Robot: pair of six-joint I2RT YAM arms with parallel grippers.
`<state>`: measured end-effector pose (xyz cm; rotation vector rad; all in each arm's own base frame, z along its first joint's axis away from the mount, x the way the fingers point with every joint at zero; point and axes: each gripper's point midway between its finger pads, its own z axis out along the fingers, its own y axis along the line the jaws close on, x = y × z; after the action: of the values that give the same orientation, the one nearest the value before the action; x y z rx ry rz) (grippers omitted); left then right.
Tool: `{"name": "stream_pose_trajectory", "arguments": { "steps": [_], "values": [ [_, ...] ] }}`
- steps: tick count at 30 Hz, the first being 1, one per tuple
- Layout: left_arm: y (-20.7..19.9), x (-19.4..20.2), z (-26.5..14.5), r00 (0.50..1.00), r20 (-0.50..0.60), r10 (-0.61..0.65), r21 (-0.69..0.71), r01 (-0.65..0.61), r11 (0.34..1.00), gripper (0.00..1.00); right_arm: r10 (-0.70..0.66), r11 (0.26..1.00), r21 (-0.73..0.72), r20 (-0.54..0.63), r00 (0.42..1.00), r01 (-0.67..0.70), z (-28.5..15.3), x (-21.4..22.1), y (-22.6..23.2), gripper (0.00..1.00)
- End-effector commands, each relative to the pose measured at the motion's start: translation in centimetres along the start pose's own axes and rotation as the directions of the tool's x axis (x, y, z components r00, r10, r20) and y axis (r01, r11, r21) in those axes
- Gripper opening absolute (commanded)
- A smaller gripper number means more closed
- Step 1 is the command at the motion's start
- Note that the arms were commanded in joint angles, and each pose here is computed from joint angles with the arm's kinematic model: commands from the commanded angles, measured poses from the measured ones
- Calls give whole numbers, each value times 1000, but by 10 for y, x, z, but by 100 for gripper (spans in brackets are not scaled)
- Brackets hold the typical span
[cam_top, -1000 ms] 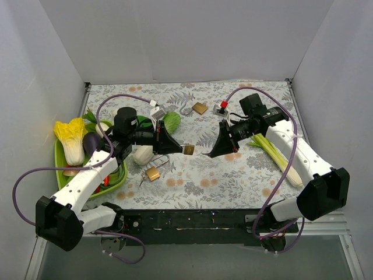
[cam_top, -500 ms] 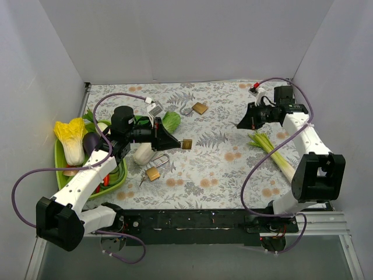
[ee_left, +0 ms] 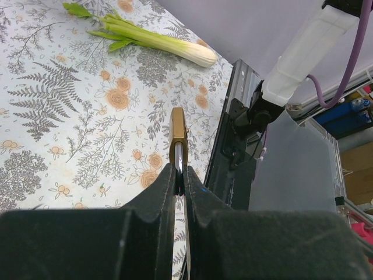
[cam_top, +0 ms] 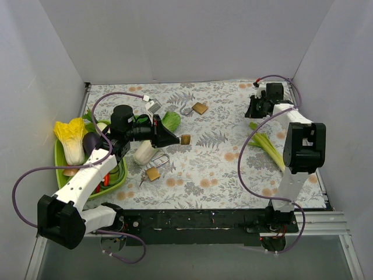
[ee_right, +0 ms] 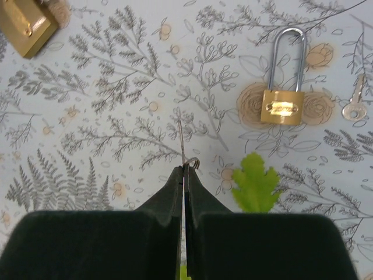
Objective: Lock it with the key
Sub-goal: Place the key at the center of the board.
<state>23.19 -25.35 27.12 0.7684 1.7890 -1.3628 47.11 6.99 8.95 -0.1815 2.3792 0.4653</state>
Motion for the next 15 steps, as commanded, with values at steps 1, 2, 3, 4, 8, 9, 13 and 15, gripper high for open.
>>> {"name": "stream_pose_trajectory", "arguments": {
  "steps": [1, 2, 3, 4, 8, 9, 13, 15],
  "values": [
    [0, -13, -3, 999, 28, 22, -12, -21, 1000, 0, -4, 998, 63, 136, 991, -5, 16, -48, -11, 1],
    [-1, -13, -3, 999, 30, 19, -10, -19, 1000, 0, 2, 998, 69, 133, 991, -12, 20, -49, -13, 1],
    [0, -12, -3, 999, 30, 14, -12, -13, 1000, 0, 3, 997, 72, 142, 990, -13, 23, -54, -14, 1],
    [-1, -11, -3, 1000, 27, 11, -9, -11, 1000, 0, 15, 997, 69, 129, 992, -24, 31, -51, -15, 1],
    [1, -10, -3, 1000, 19, 6, -18, -6, 1000, 0, 38, 996, 73, 101, 994, -46, 46, -43, -16, 1],
    [3, -9, -3, 1000, 16, 5, -23, -4, 1000, 0, 39, 996, 74, 93, 995, -46, 50, -40, -15, 1],
    [4, -10, -3, 1000, 19, 7, -28, -7, 1000, 0, 73, 993, 84, 77, 994, -79, 61, -29, -18, 1],
    [4, -10, -4, 1000, 20, 6, -32, -5, 999, 0, 82, 992, 92, 69, 994, -88, 64, -25, -19, 1]
  ]
}}
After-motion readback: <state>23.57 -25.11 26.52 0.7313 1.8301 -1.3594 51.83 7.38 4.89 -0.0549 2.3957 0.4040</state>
